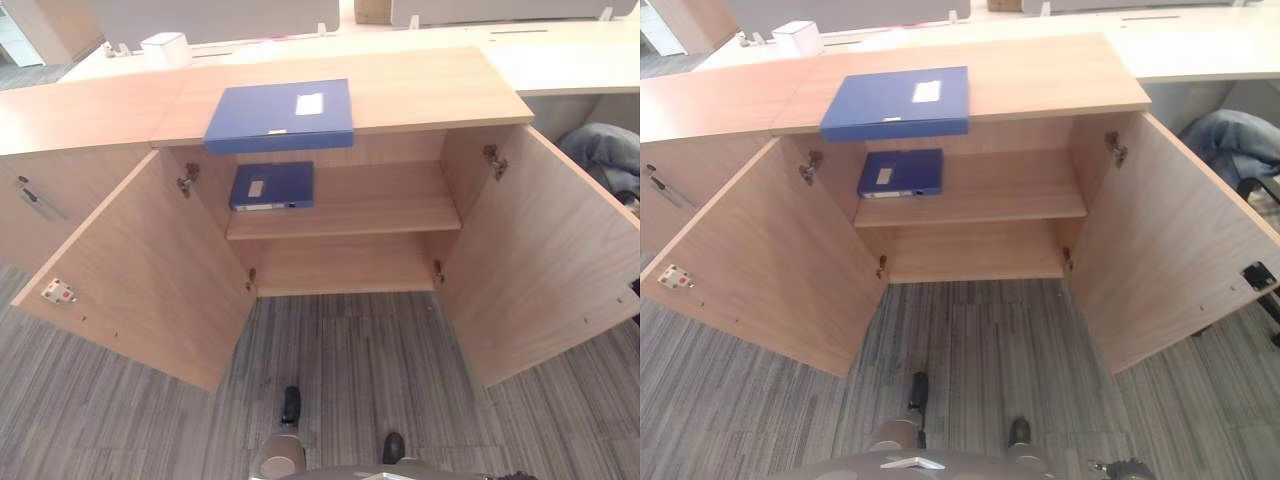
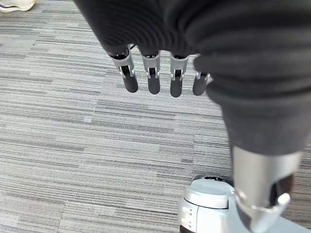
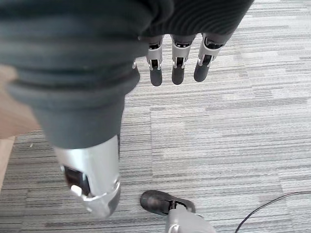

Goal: Put the empty folder in the office cabinet

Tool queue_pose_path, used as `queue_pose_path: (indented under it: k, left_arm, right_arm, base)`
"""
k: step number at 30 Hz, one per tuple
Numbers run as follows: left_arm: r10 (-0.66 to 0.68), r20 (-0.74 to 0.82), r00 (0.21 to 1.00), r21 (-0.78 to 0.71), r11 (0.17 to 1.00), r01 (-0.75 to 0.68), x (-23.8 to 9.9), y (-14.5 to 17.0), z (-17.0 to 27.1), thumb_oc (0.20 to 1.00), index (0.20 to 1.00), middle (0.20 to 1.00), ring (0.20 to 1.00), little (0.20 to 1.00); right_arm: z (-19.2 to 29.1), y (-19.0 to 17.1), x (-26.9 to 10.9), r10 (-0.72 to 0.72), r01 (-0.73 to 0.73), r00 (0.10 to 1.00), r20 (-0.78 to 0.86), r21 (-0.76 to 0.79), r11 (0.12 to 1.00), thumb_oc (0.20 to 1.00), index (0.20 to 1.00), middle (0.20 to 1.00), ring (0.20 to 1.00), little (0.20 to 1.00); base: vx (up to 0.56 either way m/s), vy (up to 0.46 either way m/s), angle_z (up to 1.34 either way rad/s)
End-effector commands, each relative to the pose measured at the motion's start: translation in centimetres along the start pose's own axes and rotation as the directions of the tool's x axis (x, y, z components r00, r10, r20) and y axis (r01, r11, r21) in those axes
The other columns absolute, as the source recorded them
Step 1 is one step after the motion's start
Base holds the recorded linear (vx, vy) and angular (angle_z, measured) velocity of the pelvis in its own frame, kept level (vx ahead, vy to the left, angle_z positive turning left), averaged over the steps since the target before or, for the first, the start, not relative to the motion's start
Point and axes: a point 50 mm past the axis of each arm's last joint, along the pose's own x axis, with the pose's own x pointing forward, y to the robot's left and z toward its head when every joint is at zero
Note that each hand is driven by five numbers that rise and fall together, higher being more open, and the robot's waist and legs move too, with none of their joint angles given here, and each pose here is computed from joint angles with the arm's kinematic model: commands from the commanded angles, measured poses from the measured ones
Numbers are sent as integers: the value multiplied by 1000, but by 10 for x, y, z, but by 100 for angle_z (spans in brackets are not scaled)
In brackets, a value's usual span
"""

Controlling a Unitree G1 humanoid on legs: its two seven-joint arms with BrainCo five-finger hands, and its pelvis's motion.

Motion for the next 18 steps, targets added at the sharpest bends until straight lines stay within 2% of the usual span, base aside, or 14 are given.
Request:
queue_pose_path:
  k: [1, 4, 9, 13, 18]
  left_arm:
    - [67, -23, 997, -11, 998, -68, -3, 22, -14, 1000, 1000, 1000, 1000, 1000]
    - [53, -43, 998, -81, 995, -57, -4, 11, -29, 1000, 1000, 1000, 1000, 1000]
    - [58, -65, 996, -83, 995, -64, -5, 11, -37, 1000, 1000, 1000, 1000, 1000]
    - [80, -41, 996, -72, 994, -83, -4, 18, -26, 1000, 1000, 1000, 1000, 1000]
    - [118, 21, 993, -99, 988, -116, -3, 31, -2, 1000, 1000, 1000, 1000, 1000]
  right_arm:
    - [-15, -10, -1, -33, 33, 999, -43, -4, 999, 1000, 1000, 1000, 1000, 1000]
    - [-21, -6, -1, -25, 26, 997, -66, 22, 999, 1000, 1000, 1000, 1000, 1000]
    - [-24, 5, -1, 13, -9, 997, -75, 52, 999, 1000, 1000, 1000, 1000, 1000]
    - [-10, 7, 0, 17, -14, 999, -32, 77, 997, 1000, 1000, 1000, 1000, 1000]
    - [-1, 15, 0, 26, -26, 1000, 1, 84, 996, 1000, 1000, 1000, 1000, 1000]
  base:
    - [215, 215, -64]
    - [197, 218, -46]
    - [181, 223, -15]
    - [97, 240, 7]
    - [100, 23, 0]
